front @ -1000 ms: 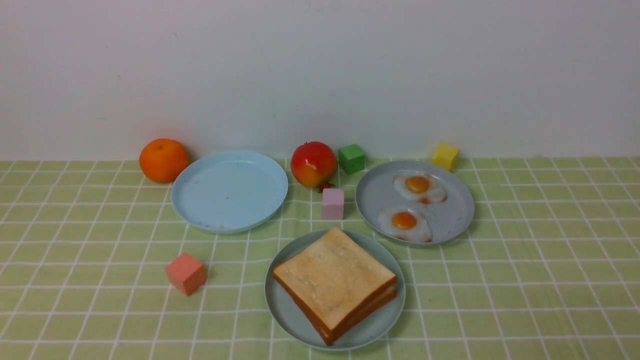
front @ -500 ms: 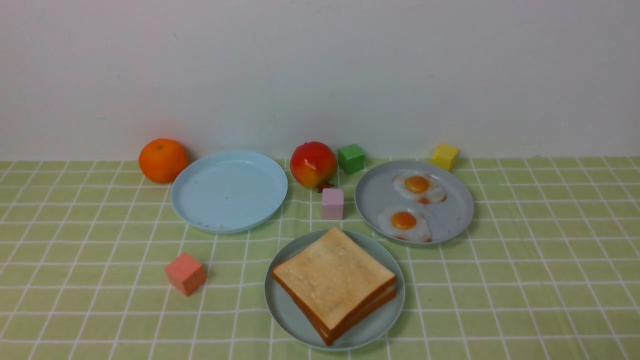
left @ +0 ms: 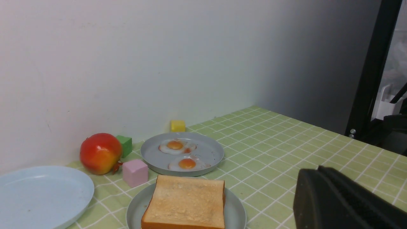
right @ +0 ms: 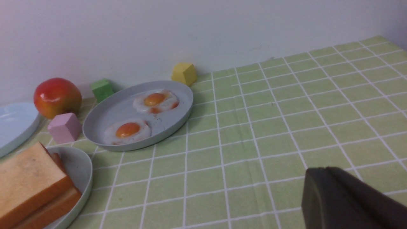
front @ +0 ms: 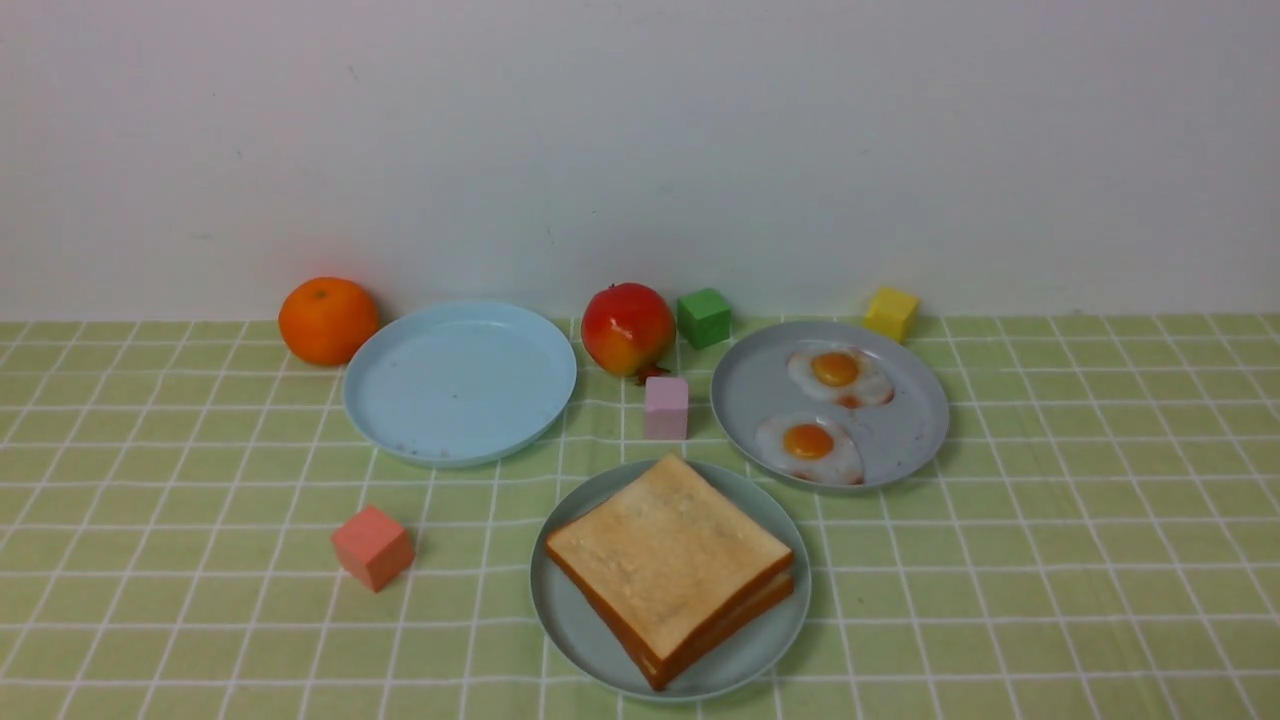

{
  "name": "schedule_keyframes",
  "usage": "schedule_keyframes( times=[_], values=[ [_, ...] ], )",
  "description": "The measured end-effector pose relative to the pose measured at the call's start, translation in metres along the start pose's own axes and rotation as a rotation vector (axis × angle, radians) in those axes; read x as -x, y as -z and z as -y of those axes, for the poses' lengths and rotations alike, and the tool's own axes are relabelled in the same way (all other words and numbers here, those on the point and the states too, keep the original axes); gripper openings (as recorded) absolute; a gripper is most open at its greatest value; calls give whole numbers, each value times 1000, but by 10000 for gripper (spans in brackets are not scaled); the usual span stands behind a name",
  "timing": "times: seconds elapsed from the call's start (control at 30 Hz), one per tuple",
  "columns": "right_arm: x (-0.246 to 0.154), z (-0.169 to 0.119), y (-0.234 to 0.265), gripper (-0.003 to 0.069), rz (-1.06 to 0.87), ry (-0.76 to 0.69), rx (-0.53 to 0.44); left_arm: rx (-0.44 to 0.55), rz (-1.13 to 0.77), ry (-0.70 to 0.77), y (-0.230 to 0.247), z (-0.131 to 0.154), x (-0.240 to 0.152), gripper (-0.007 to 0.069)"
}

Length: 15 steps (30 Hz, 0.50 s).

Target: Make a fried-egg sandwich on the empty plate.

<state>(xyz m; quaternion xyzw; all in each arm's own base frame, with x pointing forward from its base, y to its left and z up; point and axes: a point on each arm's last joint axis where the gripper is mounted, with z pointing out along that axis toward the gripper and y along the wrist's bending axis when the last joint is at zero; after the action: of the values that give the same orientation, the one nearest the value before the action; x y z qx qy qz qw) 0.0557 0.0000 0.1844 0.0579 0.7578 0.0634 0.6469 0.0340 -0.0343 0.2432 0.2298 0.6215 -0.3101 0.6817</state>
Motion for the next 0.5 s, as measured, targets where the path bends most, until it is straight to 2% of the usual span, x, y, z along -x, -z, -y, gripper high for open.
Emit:
schedule_keyframes(
  times=[0.27, 0.5],
  values=[
    [-12, -4, 1, -13, -129, 121, 54, 0, 0, 0, 0, 0, 0, -3],
    [-13, -4, 2, -13, -152, 143, 57, 0, 0, 0, 0, 0, 0, -1]
  ],
)
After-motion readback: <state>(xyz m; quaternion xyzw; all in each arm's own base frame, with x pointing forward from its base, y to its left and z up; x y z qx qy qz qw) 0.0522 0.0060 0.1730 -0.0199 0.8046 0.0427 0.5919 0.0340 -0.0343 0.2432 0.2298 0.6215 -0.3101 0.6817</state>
